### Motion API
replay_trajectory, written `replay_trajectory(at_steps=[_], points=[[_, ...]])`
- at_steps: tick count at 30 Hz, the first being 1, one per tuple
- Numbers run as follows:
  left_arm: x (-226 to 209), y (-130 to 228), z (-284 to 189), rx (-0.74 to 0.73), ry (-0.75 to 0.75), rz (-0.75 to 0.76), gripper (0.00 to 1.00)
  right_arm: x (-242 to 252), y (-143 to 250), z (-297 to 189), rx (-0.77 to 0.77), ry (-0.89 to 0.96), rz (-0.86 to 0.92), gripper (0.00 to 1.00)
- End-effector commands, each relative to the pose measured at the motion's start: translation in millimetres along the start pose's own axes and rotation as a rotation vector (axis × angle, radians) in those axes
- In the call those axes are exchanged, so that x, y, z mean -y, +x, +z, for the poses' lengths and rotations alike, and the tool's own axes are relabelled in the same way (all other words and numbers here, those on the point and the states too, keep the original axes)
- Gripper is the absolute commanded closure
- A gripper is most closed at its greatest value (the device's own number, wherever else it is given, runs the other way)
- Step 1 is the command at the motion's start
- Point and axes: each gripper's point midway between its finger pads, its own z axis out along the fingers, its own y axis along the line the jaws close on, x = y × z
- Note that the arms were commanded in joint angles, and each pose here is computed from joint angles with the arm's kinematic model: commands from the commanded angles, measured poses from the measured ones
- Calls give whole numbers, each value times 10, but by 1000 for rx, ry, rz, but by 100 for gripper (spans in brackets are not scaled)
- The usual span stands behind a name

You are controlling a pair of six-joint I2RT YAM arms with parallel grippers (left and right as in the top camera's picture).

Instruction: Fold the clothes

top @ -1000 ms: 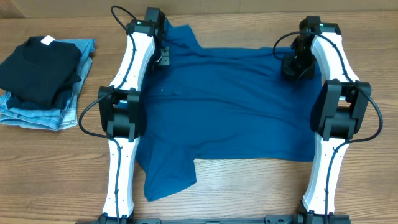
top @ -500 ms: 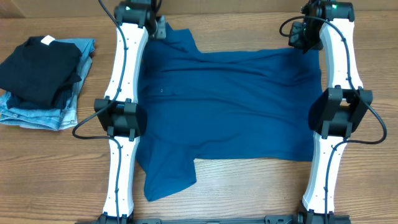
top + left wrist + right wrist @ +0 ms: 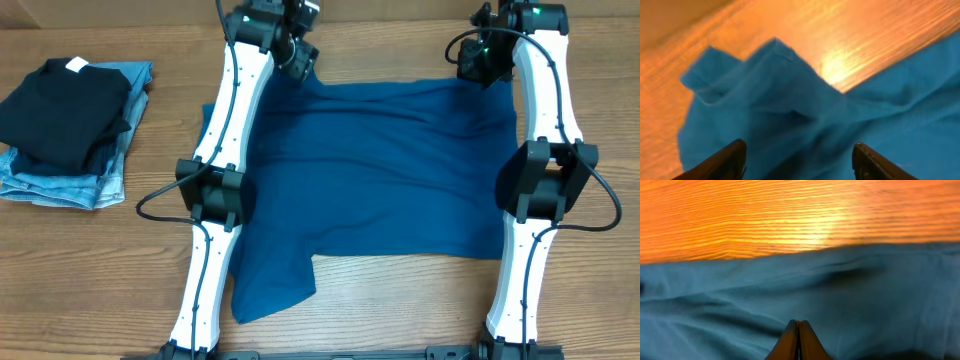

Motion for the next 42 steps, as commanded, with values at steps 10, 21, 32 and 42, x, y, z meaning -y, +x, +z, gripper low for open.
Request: replay_trajectory(at_steps=[10, 21, 32, 42], points=[[37, 600, 444, -209, 34, -89, 48, -814, 194, 573, -17, -159, -371, 96], [21, 837, 590, -283, 31, -135, 47, -1001, 559, 800, -120, -195, -469, 96], [-1, 840, 589, -283, 28, -144, 44, -1024, 571, 799, -109, -193, -503, 96], [-2, 838, 590, -282, 28, -144, 44, -1042, 441, 815, -56, -179, -518, 96]])
